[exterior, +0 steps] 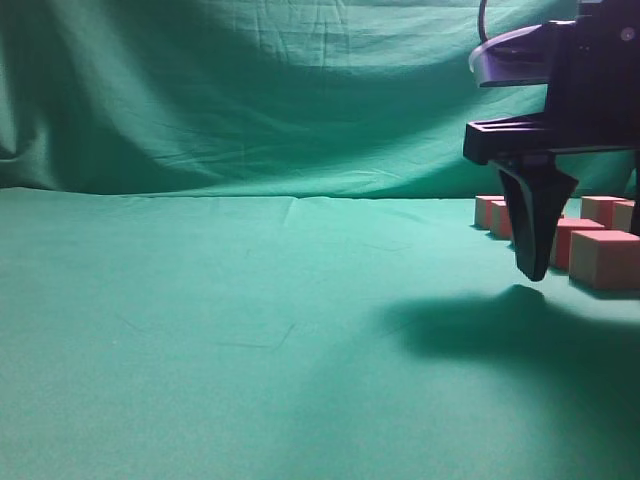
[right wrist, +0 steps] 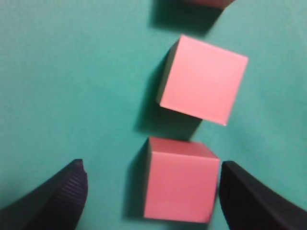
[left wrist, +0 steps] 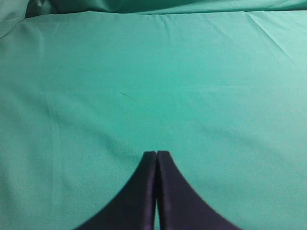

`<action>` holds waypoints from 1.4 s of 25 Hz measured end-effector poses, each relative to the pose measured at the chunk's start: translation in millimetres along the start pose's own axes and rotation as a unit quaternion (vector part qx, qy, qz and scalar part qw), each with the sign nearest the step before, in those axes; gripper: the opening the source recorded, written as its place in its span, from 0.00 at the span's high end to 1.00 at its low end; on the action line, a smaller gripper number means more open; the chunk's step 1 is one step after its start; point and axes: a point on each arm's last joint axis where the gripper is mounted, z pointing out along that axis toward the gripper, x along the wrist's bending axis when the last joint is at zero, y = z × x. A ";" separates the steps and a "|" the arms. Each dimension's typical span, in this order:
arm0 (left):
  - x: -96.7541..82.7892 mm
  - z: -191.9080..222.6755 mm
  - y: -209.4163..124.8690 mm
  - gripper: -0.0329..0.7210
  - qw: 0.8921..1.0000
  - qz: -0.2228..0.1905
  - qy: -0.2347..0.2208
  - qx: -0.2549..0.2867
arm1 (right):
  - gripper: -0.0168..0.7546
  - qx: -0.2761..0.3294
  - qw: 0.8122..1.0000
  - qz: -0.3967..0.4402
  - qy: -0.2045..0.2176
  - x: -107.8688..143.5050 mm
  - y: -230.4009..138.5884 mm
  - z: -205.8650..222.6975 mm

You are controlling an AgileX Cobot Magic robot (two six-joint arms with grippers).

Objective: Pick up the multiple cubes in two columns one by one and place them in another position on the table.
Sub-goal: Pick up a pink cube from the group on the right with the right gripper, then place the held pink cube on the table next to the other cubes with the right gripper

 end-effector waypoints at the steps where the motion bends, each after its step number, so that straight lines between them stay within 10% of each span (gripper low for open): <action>1: 0.0 0.0 0.0 0.96 1.000 0.000 0.000 0.000 | 0.30 -0.003 1.000 0.000 0.002 0.4 1.1 -0.4; 5: 0.0 0.0 0.0 0.96 1.000 0.000 0.000 0.000 | 0.30 -0.001 1.000 -0.003 -0.001 0.6 1.1 2.8; 10: 0.0 0.0 0.0 0.96 1.000 0.000 0.000 0.000 | 0.64 0.003 1.000 -0.016 -0.011 0.0 1.7 7.5; 20: 0.0 0.0 0.0 0.96 1.000 0.000 0.000 0.000 | 0.64 0.025 0.999 -0.015 -0.023 -4.4 4.3 -17.2; 28: 0.0 0.0 0.0 0.96 1.000 0.000 0.000 0.000 | 0.64 -0.044 0.986 -0.130 0.092 4.5 22.2 -110.1; 35: 0.0 0.0 0.0 0.96 1.000 0.000 0.000 0.000 | 0.64 -0.047 0.971 -0.209 0.102 14.0 48.6 -119.8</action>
